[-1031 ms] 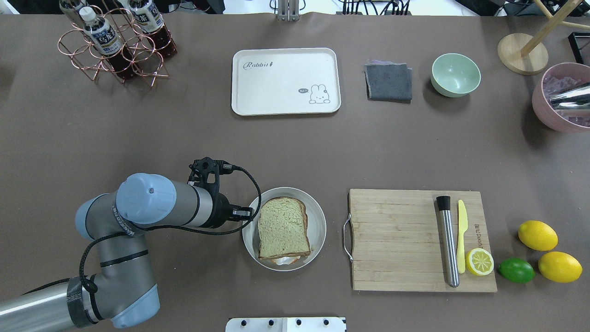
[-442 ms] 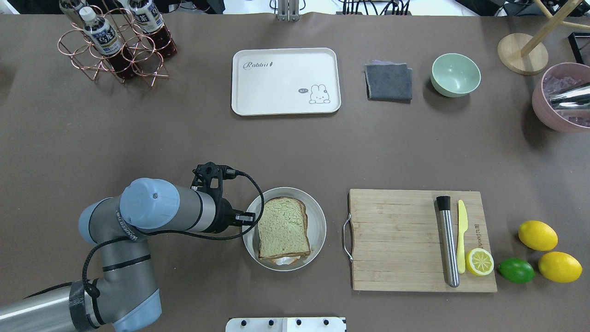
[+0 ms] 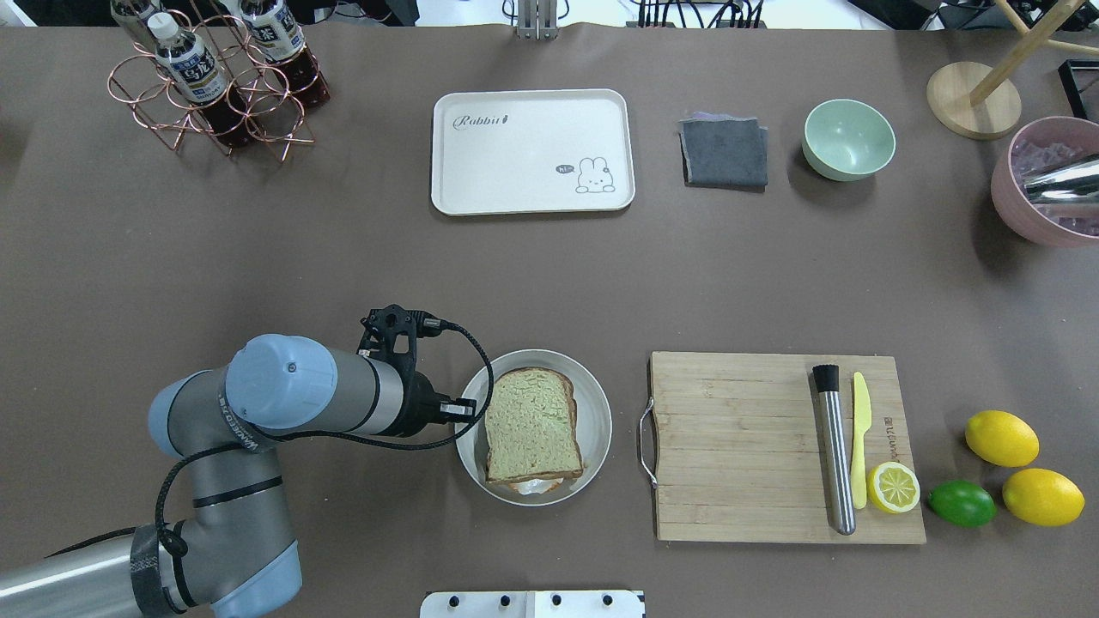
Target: Make sandwich and place on tray
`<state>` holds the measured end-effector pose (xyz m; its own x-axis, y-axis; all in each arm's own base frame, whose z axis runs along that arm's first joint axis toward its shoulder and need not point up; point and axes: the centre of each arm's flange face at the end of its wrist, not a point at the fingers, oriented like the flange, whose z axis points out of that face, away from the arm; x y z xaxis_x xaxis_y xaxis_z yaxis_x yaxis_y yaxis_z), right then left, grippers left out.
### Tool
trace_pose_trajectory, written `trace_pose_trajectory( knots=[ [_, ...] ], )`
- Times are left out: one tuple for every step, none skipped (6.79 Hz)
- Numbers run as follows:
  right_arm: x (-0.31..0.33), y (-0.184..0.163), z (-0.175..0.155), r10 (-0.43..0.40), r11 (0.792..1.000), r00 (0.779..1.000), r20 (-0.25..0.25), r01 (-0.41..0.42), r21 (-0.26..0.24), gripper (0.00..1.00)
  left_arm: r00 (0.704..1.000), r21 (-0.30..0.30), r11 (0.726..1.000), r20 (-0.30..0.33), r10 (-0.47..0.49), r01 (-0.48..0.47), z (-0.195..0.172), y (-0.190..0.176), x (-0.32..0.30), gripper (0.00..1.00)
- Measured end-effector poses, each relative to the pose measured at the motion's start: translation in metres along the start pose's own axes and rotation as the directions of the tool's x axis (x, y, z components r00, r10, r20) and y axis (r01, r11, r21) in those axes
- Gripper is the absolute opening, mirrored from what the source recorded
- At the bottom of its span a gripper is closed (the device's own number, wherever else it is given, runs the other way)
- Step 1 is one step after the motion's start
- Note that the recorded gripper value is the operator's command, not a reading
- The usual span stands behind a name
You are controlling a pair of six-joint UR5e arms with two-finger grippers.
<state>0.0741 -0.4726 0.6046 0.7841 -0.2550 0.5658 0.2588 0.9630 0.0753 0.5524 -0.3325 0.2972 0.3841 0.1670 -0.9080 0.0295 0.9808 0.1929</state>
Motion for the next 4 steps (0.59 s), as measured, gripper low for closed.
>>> trace_pose_trajectory(
  knots=[
    [0.001, 0.000, 0.002, 0.000, 1.000, 1.000, 0.002, 0.000, -0.003, 1.00, 1.000, 0.005, 1.000, -0.003, 0.000, 0.000, -0.002, -0.002, 0.001, 0.00],
    [0.002, 0.001, 0.003, 0.001, 1.000, 1.000, 0.003, -0.001, -0.005, 1.00, 1.000, 0.018, 1.000, -0.006, -0.003, 0.003, -0.008, -0.011, 0.000, 0.00],
    [0.002, 0.002, 0.004, 0.003, 1.000, 1.000, 0.003, -0.003, -0.007, 1.00, 1.000, 0.037, 0.999, -0.007, -0.004, 0.004, -0.017, -0.027, -0.005, 0.00],
    [0.003, 0.003, 0.006, 0.004, 1.000, 1.000, 0.005, -0.004, -0.011, 1.00, 1.000, 0.055, 0.998, -0.009, 0.009, -0.008, -0.031, -0.052, -0.012, 0.00]
  ],
)
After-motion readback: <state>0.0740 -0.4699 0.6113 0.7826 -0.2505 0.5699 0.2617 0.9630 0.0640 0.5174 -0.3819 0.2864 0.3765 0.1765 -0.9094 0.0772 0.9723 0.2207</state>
